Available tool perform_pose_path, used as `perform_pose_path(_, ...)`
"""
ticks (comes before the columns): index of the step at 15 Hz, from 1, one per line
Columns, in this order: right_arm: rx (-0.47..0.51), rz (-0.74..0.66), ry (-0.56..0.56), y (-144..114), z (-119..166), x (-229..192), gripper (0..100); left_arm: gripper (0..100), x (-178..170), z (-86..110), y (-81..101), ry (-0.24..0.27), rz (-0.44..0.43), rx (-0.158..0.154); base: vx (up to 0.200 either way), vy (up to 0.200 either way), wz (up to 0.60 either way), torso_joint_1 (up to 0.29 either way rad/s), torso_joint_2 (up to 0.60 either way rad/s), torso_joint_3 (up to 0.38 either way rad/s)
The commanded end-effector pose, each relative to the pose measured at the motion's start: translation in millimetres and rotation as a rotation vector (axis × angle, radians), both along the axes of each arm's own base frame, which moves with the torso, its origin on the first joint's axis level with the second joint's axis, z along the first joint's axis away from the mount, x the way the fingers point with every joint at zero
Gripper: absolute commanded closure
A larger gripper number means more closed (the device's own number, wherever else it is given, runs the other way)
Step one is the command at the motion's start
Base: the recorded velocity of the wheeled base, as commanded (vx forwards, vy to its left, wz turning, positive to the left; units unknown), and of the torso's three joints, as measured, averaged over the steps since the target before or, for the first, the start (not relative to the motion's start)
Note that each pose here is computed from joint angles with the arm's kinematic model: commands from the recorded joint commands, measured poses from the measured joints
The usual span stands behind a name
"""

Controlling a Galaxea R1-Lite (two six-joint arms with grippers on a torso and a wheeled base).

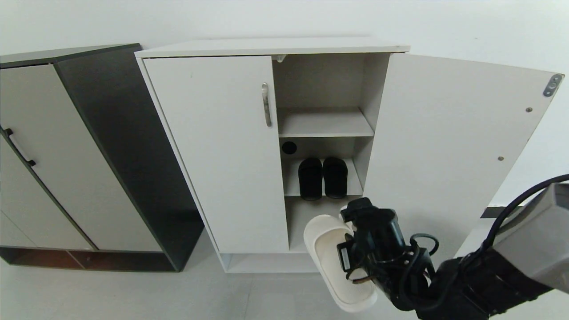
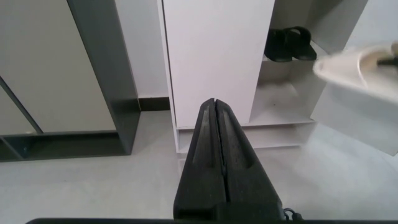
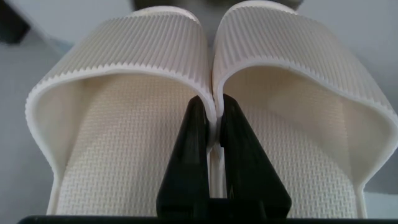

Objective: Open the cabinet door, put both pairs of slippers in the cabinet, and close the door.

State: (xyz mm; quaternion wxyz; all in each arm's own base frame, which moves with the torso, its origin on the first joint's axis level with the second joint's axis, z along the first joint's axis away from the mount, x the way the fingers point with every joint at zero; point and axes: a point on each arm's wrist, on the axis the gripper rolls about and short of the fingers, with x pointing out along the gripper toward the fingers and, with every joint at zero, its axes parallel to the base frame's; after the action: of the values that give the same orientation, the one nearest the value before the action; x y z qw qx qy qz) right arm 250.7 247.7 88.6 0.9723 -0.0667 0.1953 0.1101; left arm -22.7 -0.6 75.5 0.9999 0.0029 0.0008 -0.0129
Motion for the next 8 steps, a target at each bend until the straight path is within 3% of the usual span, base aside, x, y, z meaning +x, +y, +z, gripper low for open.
perform_pose_path(1,0.152,-0.147,-0.12,15,81,7,100,100,0,0.0,0.0,0.0,0.0,0.003,0.0,0.0,0.0,0.0,0.0,0.0)
perform_pose_path(8,0.22,-0.197,-0.229,30,123,-8,100,100,0,0.0,0.0,0.0,0.0,0.003,0.0,0.0,0.0,0.0,0.0,0.0)
